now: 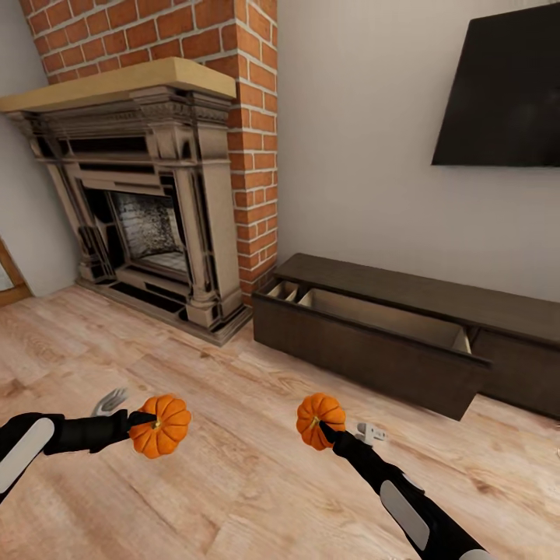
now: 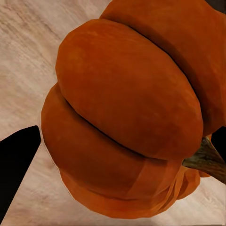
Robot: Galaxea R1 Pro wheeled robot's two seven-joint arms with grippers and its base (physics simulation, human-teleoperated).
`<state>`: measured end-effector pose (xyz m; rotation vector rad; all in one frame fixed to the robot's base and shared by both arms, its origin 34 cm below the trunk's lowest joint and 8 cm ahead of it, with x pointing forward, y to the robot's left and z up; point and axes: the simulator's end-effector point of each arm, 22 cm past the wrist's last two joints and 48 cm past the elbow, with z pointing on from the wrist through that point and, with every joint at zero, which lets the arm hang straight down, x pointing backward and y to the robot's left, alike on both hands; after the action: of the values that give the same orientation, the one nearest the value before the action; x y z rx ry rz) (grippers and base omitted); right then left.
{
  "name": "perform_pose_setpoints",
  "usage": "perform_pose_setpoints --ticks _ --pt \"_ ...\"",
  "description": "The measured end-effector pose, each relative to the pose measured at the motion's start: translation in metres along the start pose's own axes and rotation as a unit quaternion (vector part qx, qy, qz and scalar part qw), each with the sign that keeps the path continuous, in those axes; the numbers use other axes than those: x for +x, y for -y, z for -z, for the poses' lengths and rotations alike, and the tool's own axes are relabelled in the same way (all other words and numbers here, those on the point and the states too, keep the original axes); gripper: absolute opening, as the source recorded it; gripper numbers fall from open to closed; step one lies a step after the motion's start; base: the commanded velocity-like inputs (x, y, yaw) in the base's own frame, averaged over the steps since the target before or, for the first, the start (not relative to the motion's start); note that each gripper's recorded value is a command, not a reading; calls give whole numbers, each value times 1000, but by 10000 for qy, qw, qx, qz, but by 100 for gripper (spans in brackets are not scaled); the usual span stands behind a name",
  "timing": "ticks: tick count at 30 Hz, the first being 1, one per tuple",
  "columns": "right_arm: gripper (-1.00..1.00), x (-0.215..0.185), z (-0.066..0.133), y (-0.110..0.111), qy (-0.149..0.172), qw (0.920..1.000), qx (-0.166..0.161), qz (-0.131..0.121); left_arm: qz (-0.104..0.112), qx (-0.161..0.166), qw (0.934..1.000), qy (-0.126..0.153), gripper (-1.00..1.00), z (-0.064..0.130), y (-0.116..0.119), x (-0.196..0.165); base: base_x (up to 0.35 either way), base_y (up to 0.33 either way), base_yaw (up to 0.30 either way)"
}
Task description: Place each of the two pumpkins and all three candles from the living room inside a cabinet in the living room (use any cabinet), then make sure every cabinet is closed, and position the cauldron so it is next to a table in the living room.
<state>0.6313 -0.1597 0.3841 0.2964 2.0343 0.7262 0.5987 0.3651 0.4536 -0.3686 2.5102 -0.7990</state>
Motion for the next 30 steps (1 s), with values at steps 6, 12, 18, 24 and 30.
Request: perform_pose_setpoints --ticks 6,12,18,24,30 --pt "-100 -3 1 -2 27 10000 -16 12 -6 25 10000 25 -100 2 2 -1 20 43 -232" --pt "-100 -6 2 -4 55 10000 -33 27 -25 28 10000 46 -100 5 4 -3 160 180 -232" --pt "-100 -9 2 -7 77 9999 -49 44 -47 30 9999 83 -100 7 5 -5 113 49 -232" --pt "-100 -12 3 -9 105 9999 -66 57 -53 59 9999 109 -100 9 8 -6 82 113 -232" --pt "-100 -15 4 -11 132 9999 -81 68 -72 73 9999 140 -100 12 10 -8 148 128 -232"
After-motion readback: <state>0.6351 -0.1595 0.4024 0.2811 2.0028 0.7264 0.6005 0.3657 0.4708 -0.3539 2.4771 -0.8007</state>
